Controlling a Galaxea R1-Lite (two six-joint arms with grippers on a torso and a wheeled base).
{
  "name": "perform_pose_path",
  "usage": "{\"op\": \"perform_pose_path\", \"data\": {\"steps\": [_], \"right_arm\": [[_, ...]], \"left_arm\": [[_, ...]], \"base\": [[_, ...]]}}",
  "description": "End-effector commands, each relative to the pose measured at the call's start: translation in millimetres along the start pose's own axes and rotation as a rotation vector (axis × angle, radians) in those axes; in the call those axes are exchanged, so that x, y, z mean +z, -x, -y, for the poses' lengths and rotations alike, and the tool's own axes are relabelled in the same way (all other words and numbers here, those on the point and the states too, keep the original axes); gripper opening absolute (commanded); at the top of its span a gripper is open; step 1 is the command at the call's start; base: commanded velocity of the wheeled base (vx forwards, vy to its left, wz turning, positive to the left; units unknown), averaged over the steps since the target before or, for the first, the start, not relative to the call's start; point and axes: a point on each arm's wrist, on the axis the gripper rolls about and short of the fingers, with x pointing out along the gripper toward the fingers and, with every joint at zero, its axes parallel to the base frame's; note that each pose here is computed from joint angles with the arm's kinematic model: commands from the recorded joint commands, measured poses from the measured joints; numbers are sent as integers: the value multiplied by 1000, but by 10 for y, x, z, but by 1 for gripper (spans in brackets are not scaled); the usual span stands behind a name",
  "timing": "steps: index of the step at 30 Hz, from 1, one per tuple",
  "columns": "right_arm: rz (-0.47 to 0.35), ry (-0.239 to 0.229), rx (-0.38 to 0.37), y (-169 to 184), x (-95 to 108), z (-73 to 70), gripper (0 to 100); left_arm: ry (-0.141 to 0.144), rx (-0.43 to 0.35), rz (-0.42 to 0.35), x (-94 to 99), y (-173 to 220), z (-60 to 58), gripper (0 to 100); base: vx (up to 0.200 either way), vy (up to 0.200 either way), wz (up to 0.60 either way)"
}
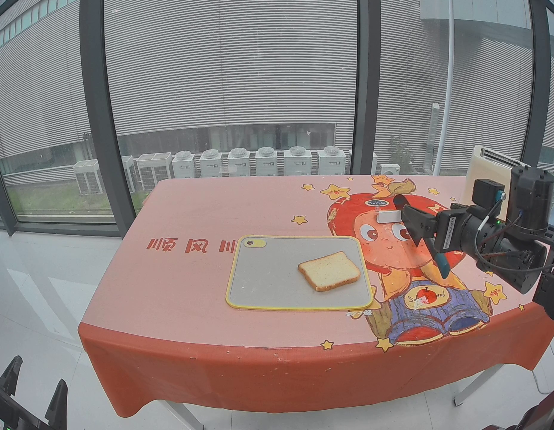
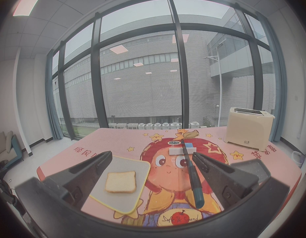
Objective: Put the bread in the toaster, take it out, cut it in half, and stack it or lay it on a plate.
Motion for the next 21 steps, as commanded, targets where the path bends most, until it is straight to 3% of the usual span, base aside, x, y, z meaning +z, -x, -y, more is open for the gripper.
{"op": "perform_pose_path", "data": {"steps": [1, 9, 21], "right_arm": [[21, 17, -9, -45, 103, 26, 100], [-45, 37, -62, -133, 255, 186, 100], [-151, 67, -161, -197, 59, 475, 100]], "left_arm": [[1, 1, -19, -49, -14, 0, 100], [1, 1, -19, -49, -14, 0, 100], [1, 1, -19, -49, -14, 0, 100]], "base": [[0, 0, 0], [0, 0, 0], [0, 0, 0]]}}
